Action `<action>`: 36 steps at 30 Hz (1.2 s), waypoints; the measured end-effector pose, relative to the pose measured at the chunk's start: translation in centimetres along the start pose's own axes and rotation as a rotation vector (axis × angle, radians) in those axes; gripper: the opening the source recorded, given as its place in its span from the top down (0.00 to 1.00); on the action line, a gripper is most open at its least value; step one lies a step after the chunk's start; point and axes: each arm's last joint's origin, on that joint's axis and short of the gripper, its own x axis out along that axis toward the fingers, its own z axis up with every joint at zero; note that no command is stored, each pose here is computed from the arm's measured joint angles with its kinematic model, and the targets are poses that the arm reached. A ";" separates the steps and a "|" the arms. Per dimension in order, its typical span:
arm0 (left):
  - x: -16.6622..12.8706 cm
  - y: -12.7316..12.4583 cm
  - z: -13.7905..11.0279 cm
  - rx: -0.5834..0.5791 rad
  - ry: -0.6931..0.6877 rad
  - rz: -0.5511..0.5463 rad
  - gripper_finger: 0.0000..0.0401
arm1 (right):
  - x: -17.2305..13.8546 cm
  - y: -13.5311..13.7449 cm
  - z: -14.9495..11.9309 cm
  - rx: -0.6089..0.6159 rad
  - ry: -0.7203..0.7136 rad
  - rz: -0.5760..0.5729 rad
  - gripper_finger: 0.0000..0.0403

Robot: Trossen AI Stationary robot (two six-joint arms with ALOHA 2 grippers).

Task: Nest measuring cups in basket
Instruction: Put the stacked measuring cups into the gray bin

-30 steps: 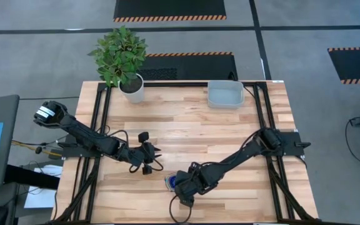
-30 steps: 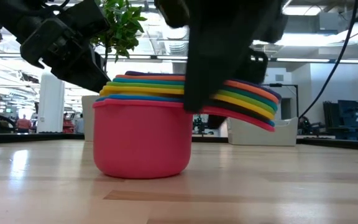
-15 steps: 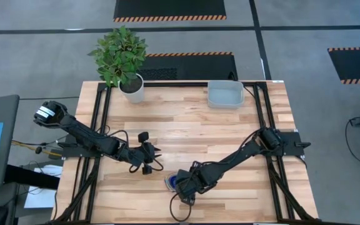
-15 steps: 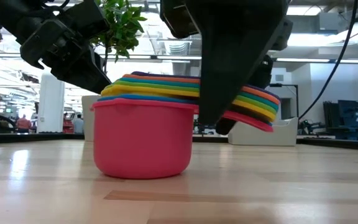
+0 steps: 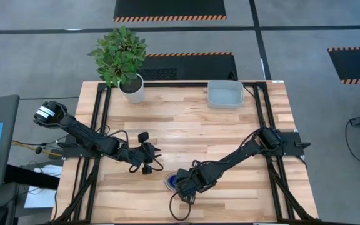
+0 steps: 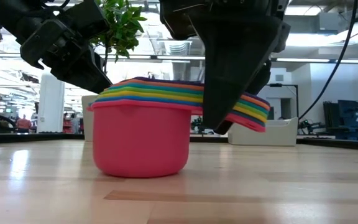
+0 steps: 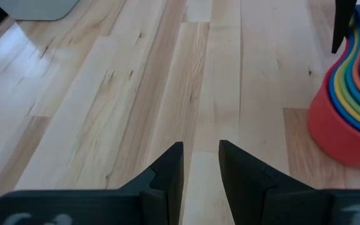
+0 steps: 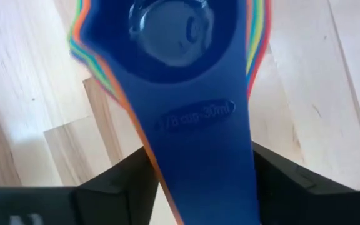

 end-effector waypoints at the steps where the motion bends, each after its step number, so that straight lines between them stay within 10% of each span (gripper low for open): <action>1: 0.0 0.0 0.0 0.000 0.000 0.000 0.77 | 0.0 0.0 0.0 0.000 0.000 0.000 0.44; 12: 0.0 0.0 0.0 0.000 0.000 0.000 0.77 | 0.0 0.0 0.0 0.000 0.000 0.000 0.62; 36: 0.0 0.1 -0.2 0.004 0.023 0.006 0.77 | -3.7 -2.2 0.1 -0.002 -0.016 -0.169 0.57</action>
